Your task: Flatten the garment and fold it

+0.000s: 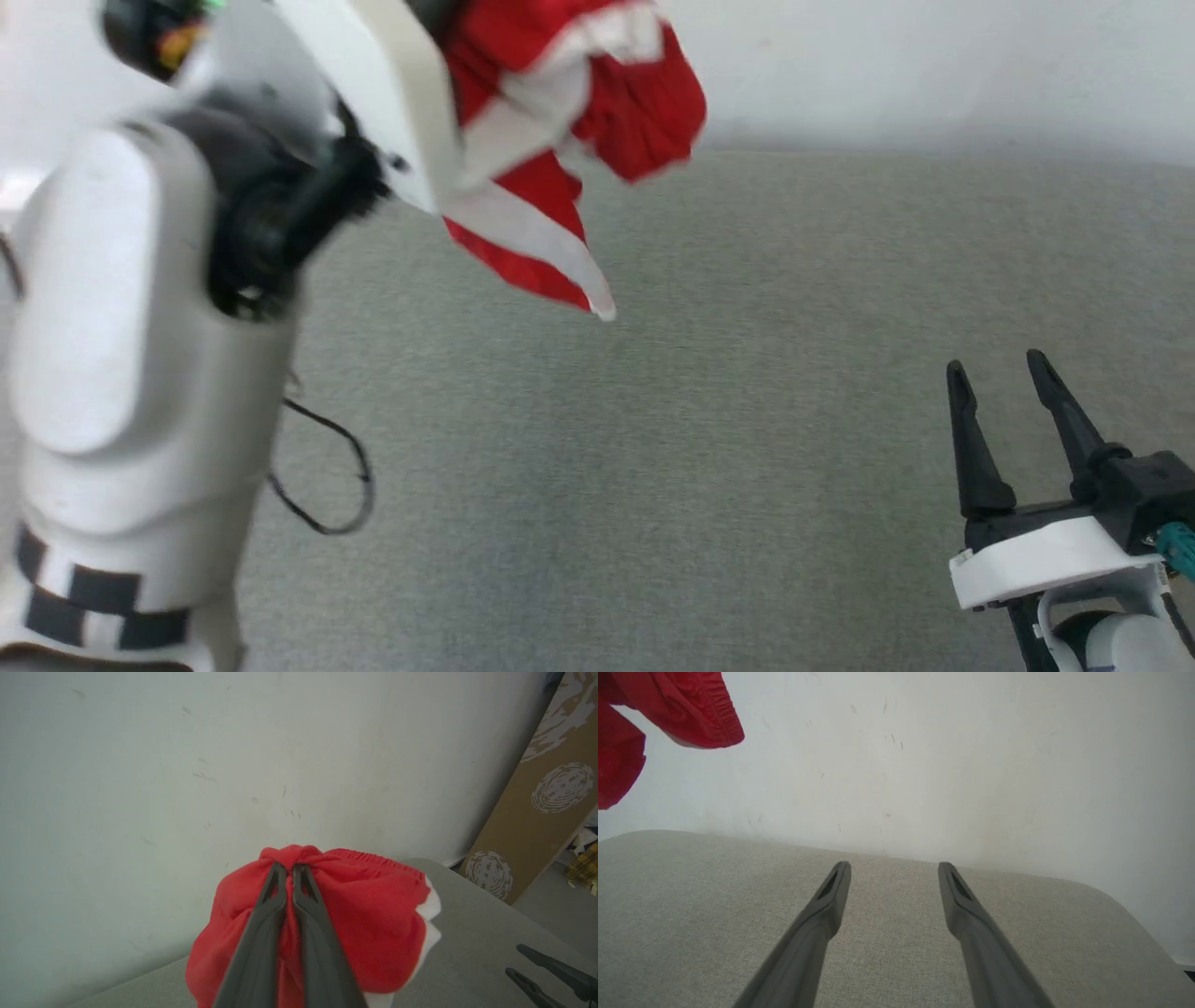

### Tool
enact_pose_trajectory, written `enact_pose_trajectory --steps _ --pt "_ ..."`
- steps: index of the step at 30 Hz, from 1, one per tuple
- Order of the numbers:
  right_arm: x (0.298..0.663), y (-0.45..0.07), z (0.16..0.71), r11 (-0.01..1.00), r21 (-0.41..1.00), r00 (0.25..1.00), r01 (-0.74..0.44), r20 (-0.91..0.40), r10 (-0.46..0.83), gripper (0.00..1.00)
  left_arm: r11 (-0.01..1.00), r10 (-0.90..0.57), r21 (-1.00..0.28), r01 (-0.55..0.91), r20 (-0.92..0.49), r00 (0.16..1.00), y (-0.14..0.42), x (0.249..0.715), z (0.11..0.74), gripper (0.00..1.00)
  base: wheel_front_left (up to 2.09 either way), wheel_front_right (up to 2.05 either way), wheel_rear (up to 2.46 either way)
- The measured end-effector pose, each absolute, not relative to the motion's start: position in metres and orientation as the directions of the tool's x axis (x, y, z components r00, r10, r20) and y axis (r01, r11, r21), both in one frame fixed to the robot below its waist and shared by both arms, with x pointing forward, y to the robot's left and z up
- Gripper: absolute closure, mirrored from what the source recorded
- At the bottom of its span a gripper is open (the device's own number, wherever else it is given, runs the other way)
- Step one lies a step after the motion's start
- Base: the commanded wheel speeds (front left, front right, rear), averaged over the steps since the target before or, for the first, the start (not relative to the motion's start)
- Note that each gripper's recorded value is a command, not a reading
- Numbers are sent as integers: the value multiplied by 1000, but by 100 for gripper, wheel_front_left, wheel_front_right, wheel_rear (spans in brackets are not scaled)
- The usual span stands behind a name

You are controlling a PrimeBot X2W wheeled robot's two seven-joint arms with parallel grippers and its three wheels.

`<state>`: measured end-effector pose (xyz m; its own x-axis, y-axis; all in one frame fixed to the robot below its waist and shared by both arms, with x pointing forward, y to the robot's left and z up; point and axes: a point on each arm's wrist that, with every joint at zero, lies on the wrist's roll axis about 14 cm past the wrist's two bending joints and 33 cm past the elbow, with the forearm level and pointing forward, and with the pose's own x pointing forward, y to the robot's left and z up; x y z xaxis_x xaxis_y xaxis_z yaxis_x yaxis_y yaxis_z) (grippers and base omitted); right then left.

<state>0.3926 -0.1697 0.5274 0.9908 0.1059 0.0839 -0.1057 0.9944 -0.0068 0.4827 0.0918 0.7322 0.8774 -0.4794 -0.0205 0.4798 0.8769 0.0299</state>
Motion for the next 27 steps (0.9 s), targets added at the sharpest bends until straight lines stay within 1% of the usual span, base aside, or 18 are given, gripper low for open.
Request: enact_pose_trajectory --steps 3,7,13,18,23,24,25,26,27 --pt "389 -184 529 998 -10 994 -65 86 66 0 838 -545 2 545 -27 838 57 482 714 100 0 0 0" --pt "387 -199 529 1000 -8 996 -19 90 19 0 805 -593 -39 592 -27 804 19 485 686 100 0 0 0" --pt "385 -214 520 1000 -1 997 27 71 -27 0 767 -638 -46 640 -165 752 -23 481 589 100 0 0 0" --pt "381 -224 509 998 -2 998 59 39 -59 0 733 -675 -157 662 -288 679 -58 453 501 100 0 0 0" --pt "383 -228 500 998 6 997 70 13 -70 0 732 -674 -223 644 -373 637 -71 434 445 100 0 0 0" --pt "383 -227 498 998 9 998 68 9 -68 0 733 -673 -231 640 -386 631 -71 431 437 81 0 0 0" --pt "384 -226 496 998 10 998 65 3 -65 0 736 -670 -236 635 -393 630 -71 430 431 51 0 0 0" --pt "385 -224 494 998 11 998 61 -2 -61 0 741 -664 -243 625 -396 634 -70 430 427 0 0 0 0" --pt "385 -223 494 998 12 998 57 -1 -57 0 743 -664 -253 619 -392 637 -70 430 425 0 0 0 0"
